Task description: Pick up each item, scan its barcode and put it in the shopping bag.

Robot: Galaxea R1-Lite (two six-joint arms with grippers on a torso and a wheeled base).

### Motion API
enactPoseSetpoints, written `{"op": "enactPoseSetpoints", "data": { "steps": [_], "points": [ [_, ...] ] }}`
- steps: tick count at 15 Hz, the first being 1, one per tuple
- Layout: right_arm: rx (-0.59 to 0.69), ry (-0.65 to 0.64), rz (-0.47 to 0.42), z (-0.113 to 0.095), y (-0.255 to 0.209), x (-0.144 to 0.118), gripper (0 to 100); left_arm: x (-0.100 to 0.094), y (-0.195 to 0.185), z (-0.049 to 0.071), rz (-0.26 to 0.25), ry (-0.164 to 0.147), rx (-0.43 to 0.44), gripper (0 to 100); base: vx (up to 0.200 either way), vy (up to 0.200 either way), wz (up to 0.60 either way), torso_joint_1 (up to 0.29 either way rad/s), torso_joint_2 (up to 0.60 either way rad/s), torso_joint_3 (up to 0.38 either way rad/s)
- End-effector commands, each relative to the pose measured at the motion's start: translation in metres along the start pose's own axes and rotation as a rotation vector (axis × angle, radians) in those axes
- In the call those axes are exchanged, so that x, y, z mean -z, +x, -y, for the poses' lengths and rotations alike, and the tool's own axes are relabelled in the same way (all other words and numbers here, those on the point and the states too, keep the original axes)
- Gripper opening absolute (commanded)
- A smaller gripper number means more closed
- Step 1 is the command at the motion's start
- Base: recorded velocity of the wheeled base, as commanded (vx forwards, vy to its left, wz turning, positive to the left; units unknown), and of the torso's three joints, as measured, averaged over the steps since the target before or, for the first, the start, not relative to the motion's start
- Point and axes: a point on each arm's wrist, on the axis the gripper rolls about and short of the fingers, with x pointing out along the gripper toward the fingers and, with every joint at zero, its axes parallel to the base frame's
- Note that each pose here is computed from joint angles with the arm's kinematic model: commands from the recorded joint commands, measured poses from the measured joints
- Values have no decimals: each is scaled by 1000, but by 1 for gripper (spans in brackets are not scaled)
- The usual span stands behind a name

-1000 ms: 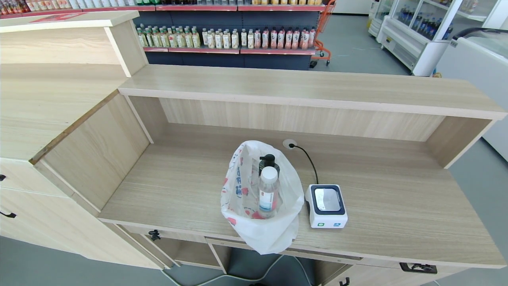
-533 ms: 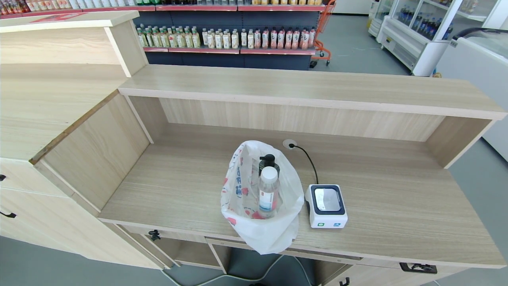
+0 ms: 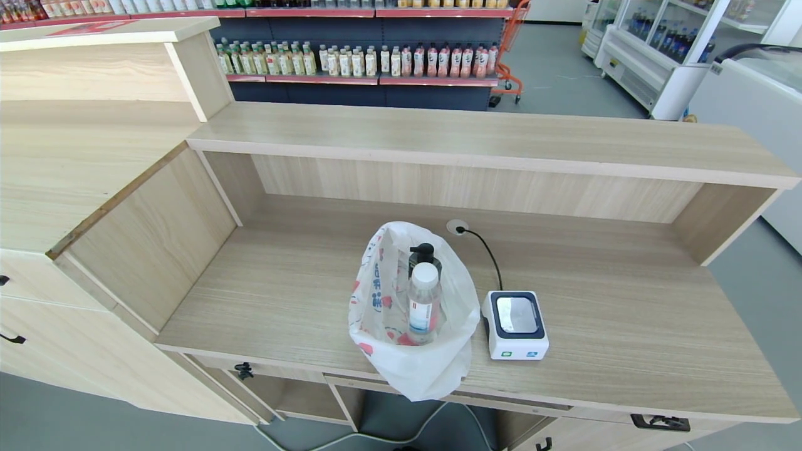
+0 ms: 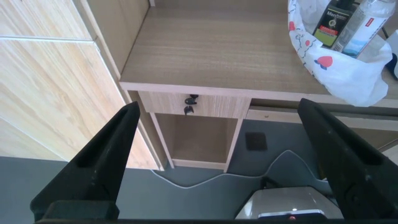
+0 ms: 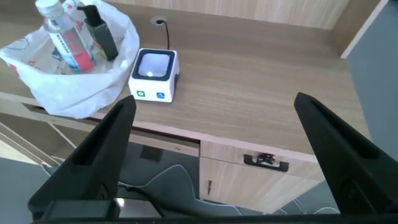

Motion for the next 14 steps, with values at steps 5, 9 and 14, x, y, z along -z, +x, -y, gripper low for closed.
{"op": "enactPoseSetpoints", "data": {
  "steps": [5,9,14],
  "points": [
    [3,33,-3,0,0,0,100,0,0,0,1,0,2,100,0,0,0,0,0,0],
    [2,33,-4,0,0,0,100,0,0,0,0,0,0,100,0,0,0,0,0,0],
    [5,31,-4,0,0,0,100,0,0,0,0,0,0,100,0,0,0,0,0,0]
  ]
}}
